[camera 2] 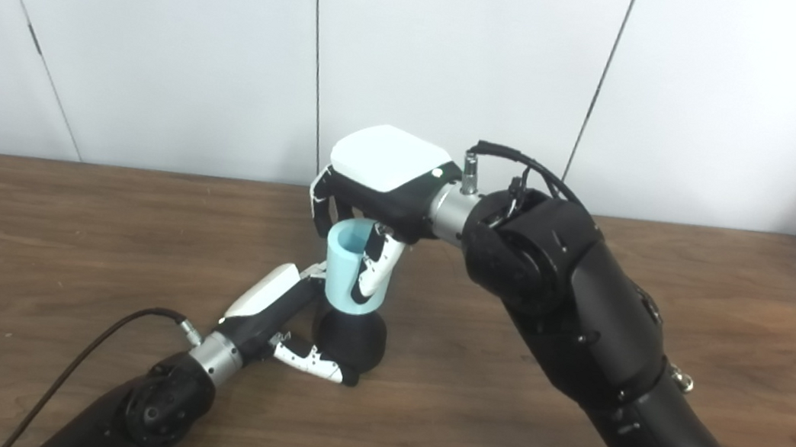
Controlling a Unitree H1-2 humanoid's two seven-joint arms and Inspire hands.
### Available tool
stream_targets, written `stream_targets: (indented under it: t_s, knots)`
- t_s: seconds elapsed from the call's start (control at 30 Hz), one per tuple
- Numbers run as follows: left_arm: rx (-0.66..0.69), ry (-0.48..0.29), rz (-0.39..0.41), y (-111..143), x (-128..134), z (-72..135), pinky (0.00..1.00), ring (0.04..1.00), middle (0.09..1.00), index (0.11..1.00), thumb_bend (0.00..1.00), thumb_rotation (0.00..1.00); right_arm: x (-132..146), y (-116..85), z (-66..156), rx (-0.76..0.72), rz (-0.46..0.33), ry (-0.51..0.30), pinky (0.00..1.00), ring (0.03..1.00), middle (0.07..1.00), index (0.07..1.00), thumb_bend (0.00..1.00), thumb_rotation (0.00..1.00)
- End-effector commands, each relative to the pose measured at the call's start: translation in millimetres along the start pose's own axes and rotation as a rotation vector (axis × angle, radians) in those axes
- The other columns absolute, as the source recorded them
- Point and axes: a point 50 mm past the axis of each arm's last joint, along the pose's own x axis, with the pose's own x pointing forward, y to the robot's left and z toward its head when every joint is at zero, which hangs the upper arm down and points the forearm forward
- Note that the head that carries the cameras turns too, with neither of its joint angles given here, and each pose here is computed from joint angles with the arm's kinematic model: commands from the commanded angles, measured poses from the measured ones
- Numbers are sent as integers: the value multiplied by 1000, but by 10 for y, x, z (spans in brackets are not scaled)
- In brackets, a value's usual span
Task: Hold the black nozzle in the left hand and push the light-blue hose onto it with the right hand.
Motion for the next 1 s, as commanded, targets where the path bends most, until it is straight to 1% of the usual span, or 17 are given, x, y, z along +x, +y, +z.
stream_targets:
  t_s: [0.0, 0.1, 0.17, 0.2, 0.23, 0.27, 0.3, 0.33, 0.37, 0.43, 0.5, 0.57, 0.6, 0.8, 0.97]
  knots:
    - [71, 193, -260, -573, -389, -337, 1000, 1000, 803, 484, 518, 74, -19, -44, 35, -26, -9, -21, 253, 350, 471, 543, 509, 0]
    - [72, 193, -259, -574, -389, -342, 1000, 1000, 803, 484, 518, 74, -19, -17, 14, -32, -4, -15, 244, 346, 465, 546, 508, 0]
    - [70, 193, -259, -574, -391, -344, 1000, 1000, 803, 484, 518, 74, -24, -11, 17, -42, 0, -9, 266, 363, 482, 547, 510, 0]
    - [69, 194, -260, -574, -391, -344, 1000, 1000, 803, 484, 518, 74, -32, -16, 23, -42, 1, -6, 287, 379, 501, 541, 512, 0]
    - [69, 194, -260, -574, -391, -344, 1000, 1000, 803, 484, 518, 74, -40, -24, 30, -38, 0, -3, 315, 419, 552, 517, 511, 0]
    - [68, 194, -260, -575, -390, -345, 1000, 1000, 803, 484, 518, 74, -47, -30, 35, -29, 0, -1, 349, 478, 606, 572, 727, 42]
    - [68, 194, -260, -576, -391, -345, 1000, 1000, 803, 484, 518, 74, -52, -34, 39, -21, -1, 0, 400, 551, 666, 625, 888, 112]
    - [69, 194, -260, -575, -392, -345, 1000, 1000, 803, 484, 518, 74, -58, -36, 42, -15, -2, 0, 431, 590, 693, 649, 944, 152]
    - [69, 194, -260, -575, -393, -345, 1000, 1000, 803, 484, 518, 74, -66, -37, 43, -11, -4, -2, 475, 639, 718, 673, 972, 205]
    - [68, 193, -260, -573, -395, -344, 1000, 1000, 803, 484, 518, 74, -78, -40, 47, -15, -10, -7, 555, 717, 761, 710, 996, 300]
    - [67, 193, -260, -575, -395, -343, 1000, 1000, 803, 484, 518, 74, -82, -51, 51, -28, -16, -13, 619, 768, 795, 736, 1000, 355]
    - [67, 192, -260, -578, -394, -341, 1000, 1000, 803, 484, 518, 74, -87, -61, 47, -41, -27, -27, 664, 793, 811, 748, 1000, 374]
    - [67, 192, -260, -579, -393, -339, 1000, 1000, 803, 484, 518, 74, -91, -63, 43, -45, -34, -35, 703, 807, 819, 755, 1000, 384]
    - [70, 195, -261, -570, -394, -347, 1000, 1000, 800, 484, 518, 74, -115, -64, 13, -58, -80, -103, 829, 859, 845, 774, 1000, 427]
    - [69, 195, -261, -573, -398, -344, 1000, 1000, 799, 484, 518, 74, -119, -56, -14, -71, -102, -137, 870, 862, 848, 780, 1000, 441]
